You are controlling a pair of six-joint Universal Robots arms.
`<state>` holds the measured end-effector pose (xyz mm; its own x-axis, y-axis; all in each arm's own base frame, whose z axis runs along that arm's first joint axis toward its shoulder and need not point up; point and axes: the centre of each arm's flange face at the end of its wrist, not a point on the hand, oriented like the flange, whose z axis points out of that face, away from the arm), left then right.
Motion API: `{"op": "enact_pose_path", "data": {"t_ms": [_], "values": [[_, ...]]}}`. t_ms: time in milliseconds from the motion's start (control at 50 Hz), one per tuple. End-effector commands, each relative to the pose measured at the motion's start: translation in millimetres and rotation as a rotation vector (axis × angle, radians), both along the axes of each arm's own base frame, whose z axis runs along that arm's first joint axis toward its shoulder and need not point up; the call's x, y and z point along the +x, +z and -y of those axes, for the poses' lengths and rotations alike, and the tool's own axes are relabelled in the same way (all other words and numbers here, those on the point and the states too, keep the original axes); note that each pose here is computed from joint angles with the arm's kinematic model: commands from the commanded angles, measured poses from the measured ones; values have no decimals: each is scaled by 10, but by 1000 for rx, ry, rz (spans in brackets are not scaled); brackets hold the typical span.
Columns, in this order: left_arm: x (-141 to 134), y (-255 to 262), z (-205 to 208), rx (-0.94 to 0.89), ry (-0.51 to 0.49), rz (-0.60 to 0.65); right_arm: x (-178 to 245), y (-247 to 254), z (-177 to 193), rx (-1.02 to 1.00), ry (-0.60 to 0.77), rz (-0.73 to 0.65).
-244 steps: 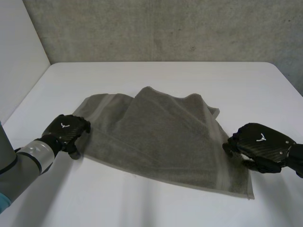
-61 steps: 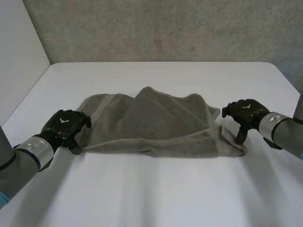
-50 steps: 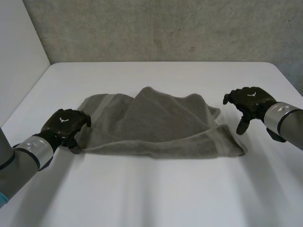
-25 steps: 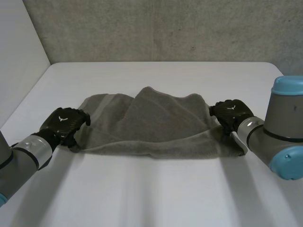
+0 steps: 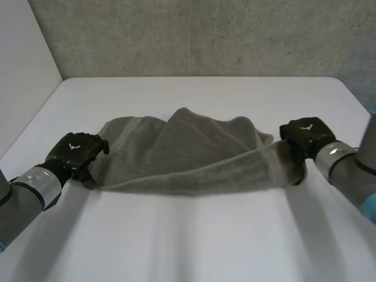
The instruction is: Fold the towel.
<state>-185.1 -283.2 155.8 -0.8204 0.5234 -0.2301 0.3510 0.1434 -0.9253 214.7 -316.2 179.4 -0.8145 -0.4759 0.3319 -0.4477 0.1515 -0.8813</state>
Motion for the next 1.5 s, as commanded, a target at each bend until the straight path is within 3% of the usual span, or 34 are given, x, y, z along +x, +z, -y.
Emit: {"op": "enact_pose_path", "data": {"t_ms": [20, 300, 820, 1500], "values": [[7, 7, 0, 2, 2, 1, -332, 0, 158, -11, -82, 81], [-25, -9, -214, 96, -64, -13, -322, -36, 182, -24, -78, 87], [104, -294, 281, 98, 26, 10, -322, -121, 185, -2, -78, 84], [52, -406, 537, 100, 21, 4, -325, -91, 196, -9, -79, 87]]}}
